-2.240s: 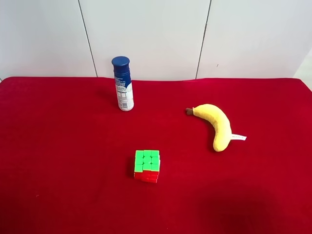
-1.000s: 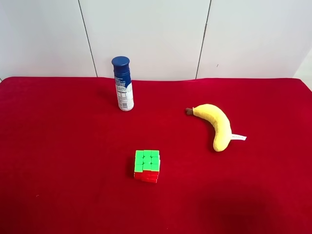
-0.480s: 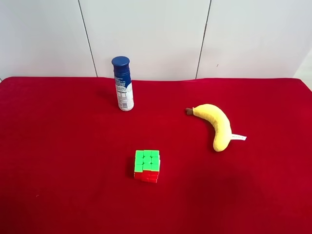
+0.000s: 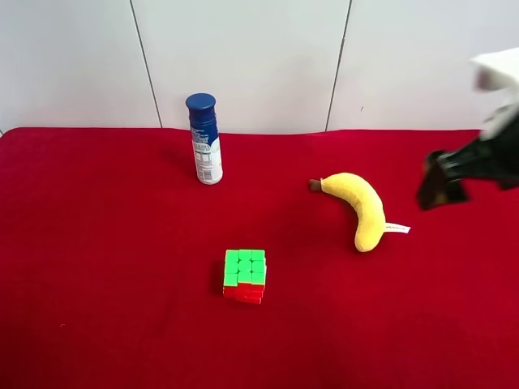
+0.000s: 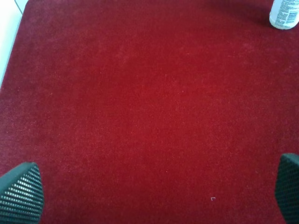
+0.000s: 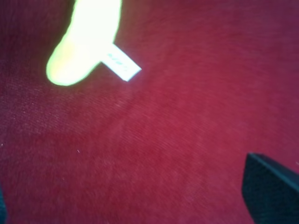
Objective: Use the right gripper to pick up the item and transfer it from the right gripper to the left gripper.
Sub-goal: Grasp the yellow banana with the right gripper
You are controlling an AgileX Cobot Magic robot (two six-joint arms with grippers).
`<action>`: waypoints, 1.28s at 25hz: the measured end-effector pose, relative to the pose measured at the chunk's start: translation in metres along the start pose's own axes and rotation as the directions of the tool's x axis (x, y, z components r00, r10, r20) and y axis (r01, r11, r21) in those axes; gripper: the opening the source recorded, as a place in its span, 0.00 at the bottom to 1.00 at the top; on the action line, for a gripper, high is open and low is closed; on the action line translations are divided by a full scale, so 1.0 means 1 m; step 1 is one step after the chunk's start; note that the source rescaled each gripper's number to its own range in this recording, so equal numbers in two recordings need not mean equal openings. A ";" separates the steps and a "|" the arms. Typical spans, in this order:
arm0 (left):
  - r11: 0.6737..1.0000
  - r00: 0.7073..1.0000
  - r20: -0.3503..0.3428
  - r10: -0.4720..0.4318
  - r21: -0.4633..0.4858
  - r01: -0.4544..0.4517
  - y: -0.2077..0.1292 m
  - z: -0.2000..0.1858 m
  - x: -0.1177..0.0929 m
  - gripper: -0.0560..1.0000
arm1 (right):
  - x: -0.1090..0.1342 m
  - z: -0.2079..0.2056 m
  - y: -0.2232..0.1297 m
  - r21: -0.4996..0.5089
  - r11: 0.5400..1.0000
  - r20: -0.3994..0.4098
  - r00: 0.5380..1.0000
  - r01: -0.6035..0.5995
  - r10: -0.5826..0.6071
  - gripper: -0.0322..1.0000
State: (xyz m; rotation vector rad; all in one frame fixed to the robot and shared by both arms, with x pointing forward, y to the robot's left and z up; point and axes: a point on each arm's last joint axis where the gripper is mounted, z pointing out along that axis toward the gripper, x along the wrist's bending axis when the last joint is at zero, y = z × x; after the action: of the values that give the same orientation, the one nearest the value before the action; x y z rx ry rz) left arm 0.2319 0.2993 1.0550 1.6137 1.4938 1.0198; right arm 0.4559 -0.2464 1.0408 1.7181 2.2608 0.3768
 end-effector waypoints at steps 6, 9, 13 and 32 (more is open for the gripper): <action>1.000 1.000 0.000 0.000 0.000 0.000 0.000 0.000 0.000 1.00 | 0.007 0.076 0.020 0.091 0.996 -0.022 1.000 -0.002 0.004 1.00; 1.000 1.000 0.000 0.000 0.000 0.000 0.000 0.000 0.000 1.00 | 0.009 0.097 0.023 0.108 0.994 -0.031 0.999 -0.006 0.009 1.00; 1.000 1.000 0.000 0.000 0.000 0.000 0.000 0.000 0.000 1.00 | 0.013 0.131 0.026 0.109 0.993 -0.055 0.997 -0.043 0.049 1.00; 1.000 1.000 0.000 0.000 0.000 0.000 0.000 0.000 0.000 1.00 | 0.017 0.172 0.030 0.053 0.994 -0.072 0.992 -0.097 0.101 0.59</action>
State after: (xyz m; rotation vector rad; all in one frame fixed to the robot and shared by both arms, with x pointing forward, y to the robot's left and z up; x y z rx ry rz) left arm 0.2319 0.2993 1.0550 1.6137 1.4938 1.0198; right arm 0.5424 -0.2148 0.8909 1.8765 2.2602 0.4158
